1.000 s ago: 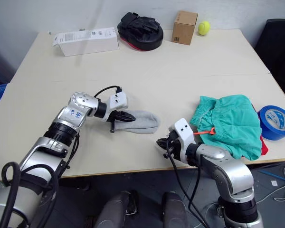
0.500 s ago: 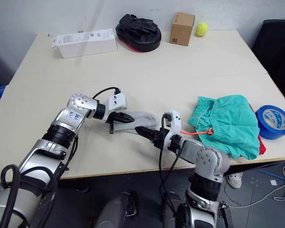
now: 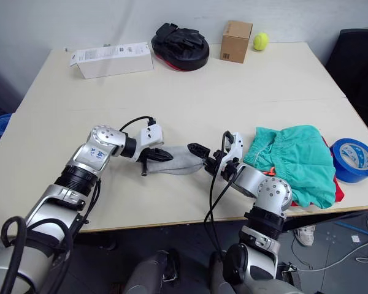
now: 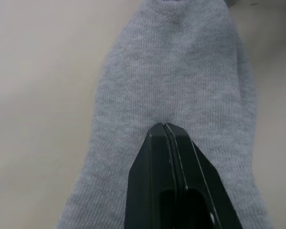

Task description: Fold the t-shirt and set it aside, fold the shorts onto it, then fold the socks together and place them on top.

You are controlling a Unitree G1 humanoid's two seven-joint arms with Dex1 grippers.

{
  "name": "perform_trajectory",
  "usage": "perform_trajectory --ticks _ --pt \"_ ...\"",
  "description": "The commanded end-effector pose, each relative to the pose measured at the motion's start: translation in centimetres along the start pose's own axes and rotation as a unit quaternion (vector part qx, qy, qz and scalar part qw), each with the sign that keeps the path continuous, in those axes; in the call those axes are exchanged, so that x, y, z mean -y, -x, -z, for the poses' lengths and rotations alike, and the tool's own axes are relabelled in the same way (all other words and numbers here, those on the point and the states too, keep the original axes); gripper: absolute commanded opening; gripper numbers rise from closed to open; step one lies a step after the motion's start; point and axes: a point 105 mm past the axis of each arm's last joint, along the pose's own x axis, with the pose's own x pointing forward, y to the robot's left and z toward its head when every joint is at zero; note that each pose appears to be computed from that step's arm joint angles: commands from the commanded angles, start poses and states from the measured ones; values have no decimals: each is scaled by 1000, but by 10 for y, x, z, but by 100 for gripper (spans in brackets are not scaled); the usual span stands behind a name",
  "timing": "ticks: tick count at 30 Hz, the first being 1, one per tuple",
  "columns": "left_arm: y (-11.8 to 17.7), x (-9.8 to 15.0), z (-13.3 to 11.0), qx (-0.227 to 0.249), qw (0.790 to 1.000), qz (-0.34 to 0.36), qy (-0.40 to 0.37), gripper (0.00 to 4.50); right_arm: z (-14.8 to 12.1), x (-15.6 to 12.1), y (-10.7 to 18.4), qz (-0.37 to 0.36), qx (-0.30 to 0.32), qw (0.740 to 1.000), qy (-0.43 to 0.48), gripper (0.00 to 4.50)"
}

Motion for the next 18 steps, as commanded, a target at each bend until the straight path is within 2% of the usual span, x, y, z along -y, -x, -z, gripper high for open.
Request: perform_trajectory --ticks 1,6,11,12,18 --pt "0 -1 8 -15 1000 -7 8 0 28 -5 -13 -1 -46 999 -24 380" --pt "1 -3 6 -13 1000 -11 8 0 37 -3 -16 10 -71 997 -8 201" --pt "3 -5 5 -9 1000 -16 10 0 30 -5 -13 8 -69 997 22 26" --pt "4 -5 5 -9 1000 -16 11 0 29 -6 -13 6 -68 997 28 5" --pt "4 -4 -10 20 1000 -10 20 0 -2 -13 4 0 -56 992 114 5"
